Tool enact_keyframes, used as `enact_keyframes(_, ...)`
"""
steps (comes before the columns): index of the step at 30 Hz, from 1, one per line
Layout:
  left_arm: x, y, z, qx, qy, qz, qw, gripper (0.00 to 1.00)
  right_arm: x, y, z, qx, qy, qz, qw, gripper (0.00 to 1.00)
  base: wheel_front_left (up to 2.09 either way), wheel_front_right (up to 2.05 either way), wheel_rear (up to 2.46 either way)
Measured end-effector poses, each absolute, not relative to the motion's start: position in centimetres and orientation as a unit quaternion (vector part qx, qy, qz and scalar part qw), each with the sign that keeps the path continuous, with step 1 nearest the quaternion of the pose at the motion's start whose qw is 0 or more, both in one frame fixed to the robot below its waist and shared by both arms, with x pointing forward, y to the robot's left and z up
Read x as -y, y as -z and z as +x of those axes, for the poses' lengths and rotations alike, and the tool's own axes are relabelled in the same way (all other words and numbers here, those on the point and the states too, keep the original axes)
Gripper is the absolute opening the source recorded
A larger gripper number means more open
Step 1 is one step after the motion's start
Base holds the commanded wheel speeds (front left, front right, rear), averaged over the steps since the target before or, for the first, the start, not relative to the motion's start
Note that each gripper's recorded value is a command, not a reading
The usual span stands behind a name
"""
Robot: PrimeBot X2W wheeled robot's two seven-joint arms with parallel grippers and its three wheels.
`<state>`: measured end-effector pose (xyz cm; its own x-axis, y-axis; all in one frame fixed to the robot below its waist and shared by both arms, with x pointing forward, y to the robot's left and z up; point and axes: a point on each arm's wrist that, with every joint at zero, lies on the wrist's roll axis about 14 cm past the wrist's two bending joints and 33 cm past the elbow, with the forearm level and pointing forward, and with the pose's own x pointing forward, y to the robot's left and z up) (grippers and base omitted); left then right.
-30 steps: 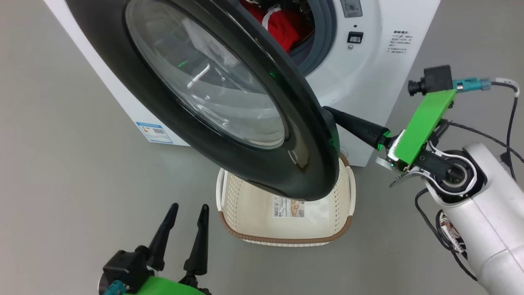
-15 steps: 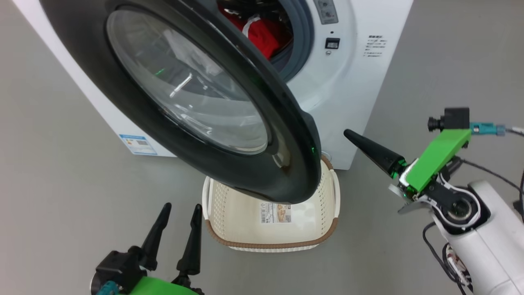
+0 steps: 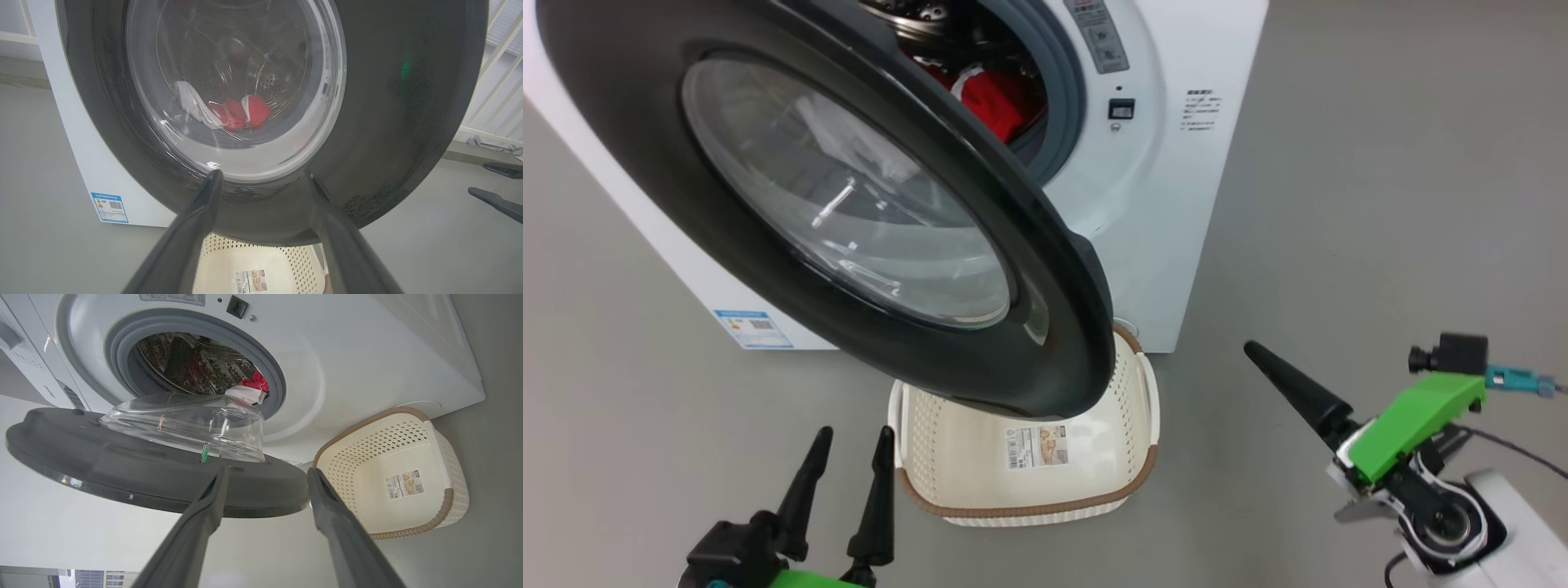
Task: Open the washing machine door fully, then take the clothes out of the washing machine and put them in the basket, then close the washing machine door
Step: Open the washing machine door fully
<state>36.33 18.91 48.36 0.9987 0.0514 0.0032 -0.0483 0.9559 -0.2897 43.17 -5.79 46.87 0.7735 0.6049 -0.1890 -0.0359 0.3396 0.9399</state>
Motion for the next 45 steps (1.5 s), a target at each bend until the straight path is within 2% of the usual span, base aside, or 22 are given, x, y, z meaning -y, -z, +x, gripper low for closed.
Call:
enact_keyframes(9,-18.9,-48.0,36.4,0.000,-0.023,-0.146,0.989,1.00,9.7,-43.5,40.9,-0.256,-0.141,0.483,0.826,1.00,0.00,0.00,0.00)
enact_keyframes(22,-18.8,-47.8,36.9,-0.001,-0.020,-0.147,0.989,1.00,13.7,-41.7,39.8,-0.193,-0.103,0.352,0.910,1.00,0.00,0.00,0.00)
enact_keyframes(28,-18.8,-47.7,37.0,-0.003,-0.021,-0.147,0.989,1.00,14.3,-41.6,39.4,-0.177,-0.110,0.305,0.929,1.00,0.00,0.00,0.00)
enact_keyframes(34,-18.9,-47.1,36.8,-0.011,-0.023,-0.147,0.989,1.00,16.6,-44.7,41.4,-0.104,-0.099,0.253,0.957,1.00,0.00,0.00,0.00)
enact_keyframes(45,-19.1,-47.0,36.8,-0.013,-0.027,-0.147,0.989,1.00,18.2,-44.8,39.9,-0.066,-0.065,0.168,0.981,1.00,0.00,0.00,0.00)
